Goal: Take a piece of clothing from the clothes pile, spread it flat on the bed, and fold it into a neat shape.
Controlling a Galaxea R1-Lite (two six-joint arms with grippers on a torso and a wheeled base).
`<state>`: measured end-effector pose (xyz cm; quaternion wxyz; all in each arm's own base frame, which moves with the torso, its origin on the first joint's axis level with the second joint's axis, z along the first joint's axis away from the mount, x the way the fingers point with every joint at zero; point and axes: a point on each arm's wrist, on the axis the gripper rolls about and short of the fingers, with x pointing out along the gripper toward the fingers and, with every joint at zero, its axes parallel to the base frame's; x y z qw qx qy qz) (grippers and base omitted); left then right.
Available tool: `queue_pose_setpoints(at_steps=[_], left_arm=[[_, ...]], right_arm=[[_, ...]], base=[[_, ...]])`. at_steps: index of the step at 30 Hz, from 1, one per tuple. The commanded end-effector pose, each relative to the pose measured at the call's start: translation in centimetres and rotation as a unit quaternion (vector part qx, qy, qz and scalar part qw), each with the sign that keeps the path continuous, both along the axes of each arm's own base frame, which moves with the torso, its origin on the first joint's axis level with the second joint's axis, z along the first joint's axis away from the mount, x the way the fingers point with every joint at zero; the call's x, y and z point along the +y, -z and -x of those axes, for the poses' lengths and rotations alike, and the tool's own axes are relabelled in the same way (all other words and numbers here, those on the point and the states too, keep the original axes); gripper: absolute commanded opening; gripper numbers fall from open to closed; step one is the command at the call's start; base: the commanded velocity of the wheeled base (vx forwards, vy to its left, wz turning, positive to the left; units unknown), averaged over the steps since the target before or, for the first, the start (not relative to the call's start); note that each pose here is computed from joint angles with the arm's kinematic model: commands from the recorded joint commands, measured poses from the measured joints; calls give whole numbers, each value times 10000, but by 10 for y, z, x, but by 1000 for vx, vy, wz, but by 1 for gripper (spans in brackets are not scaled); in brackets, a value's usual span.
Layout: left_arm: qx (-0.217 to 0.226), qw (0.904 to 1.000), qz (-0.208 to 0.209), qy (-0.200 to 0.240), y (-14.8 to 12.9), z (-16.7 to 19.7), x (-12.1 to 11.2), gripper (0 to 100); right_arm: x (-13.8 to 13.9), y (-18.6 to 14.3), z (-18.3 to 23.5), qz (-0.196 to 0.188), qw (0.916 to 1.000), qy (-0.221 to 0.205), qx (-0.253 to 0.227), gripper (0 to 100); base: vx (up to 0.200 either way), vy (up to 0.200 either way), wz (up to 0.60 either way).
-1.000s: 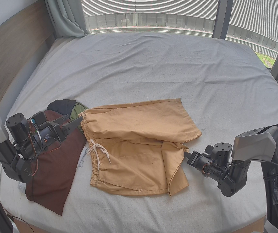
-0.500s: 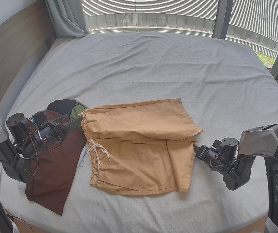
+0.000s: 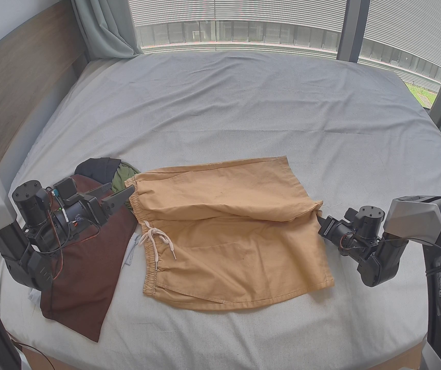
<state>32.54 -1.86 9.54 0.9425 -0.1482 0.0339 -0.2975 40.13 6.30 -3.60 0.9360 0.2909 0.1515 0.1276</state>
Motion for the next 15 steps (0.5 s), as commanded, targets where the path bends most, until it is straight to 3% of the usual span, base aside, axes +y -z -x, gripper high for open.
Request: queue_pose_setpoints(at_steps=[1, 9, 10, 15], left_arm=[[-18, 10000, 7, 30, 0, -2, -2, 100], [-12, 10000, -5, 53, 3, -5, -4, 100], [4, 10000, -6, 53, 4, -6, -4, 100], [64, 9999, -20, 75, 9, -7, -5, 100]], right_arm=[[-4, -5, -8, -14, 9998, -23, -175, 0], [-3, -7, -10, 132, 9992, -188, -338, 0], [-3, -6, -9, 176, 9991, -204, -331, 100], [-6, -7, -6, 488, 9972, -241, -509, 100]], base=[[0, 0, 0], [0, 0, 0], [0, 0, 0], [0, 0, 0]])
